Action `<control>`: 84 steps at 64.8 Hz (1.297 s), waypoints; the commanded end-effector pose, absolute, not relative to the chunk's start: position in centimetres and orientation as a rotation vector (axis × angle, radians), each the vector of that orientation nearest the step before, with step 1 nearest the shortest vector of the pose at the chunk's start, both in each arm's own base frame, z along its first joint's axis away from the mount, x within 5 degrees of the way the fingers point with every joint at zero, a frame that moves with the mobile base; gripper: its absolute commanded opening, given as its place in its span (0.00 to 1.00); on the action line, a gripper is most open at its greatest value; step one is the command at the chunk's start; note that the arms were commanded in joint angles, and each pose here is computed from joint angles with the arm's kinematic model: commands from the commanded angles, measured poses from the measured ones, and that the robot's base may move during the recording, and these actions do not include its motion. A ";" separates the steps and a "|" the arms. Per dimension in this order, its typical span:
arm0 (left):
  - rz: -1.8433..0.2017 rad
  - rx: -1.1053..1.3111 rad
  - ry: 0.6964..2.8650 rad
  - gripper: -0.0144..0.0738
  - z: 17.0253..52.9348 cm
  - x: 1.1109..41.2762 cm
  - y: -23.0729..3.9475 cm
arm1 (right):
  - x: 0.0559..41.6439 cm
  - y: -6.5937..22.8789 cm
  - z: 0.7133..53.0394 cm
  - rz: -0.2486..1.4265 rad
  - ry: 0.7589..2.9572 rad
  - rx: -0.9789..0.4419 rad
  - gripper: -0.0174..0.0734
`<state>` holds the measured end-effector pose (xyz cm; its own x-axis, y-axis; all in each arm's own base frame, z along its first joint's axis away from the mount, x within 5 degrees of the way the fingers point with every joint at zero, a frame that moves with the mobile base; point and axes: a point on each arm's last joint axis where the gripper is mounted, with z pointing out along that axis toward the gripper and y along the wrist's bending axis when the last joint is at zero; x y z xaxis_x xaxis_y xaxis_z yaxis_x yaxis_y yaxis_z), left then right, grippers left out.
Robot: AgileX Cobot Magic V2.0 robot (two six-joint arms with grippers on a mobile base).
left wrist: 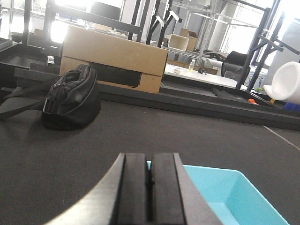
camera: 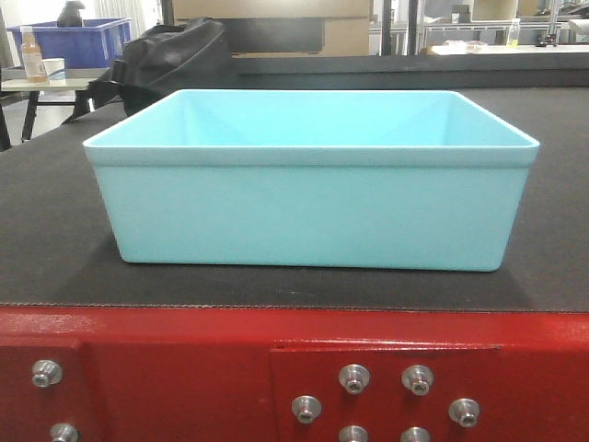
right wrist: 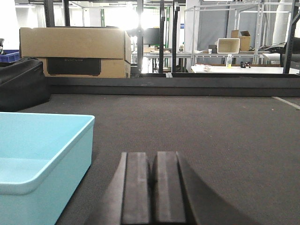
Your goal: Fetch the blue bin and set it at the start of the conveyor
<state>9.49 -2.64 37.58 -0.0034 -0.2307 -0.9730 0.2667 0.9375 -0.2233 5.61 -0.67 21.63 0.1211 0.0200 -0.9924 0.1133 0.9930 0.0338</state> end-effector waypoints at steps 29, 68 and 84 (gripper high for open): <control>-0.331 0.048 1.542 0.04 37.1 9.5 -2.4 | 5.5 -0.7 21.9 -0.072 1.416 0.105 0.01; -0.014 0.016 1.559 0.04 24.9 6.1 -0.1 | 5.5 -0.7 21.9 -0.072 1.416 0.105 0.01; -0.005 -0.024 1.428 0.04 21.8 5.6 0.1 | 5.5 -0.7 21.9 -0.072 1.416 0.105 0.01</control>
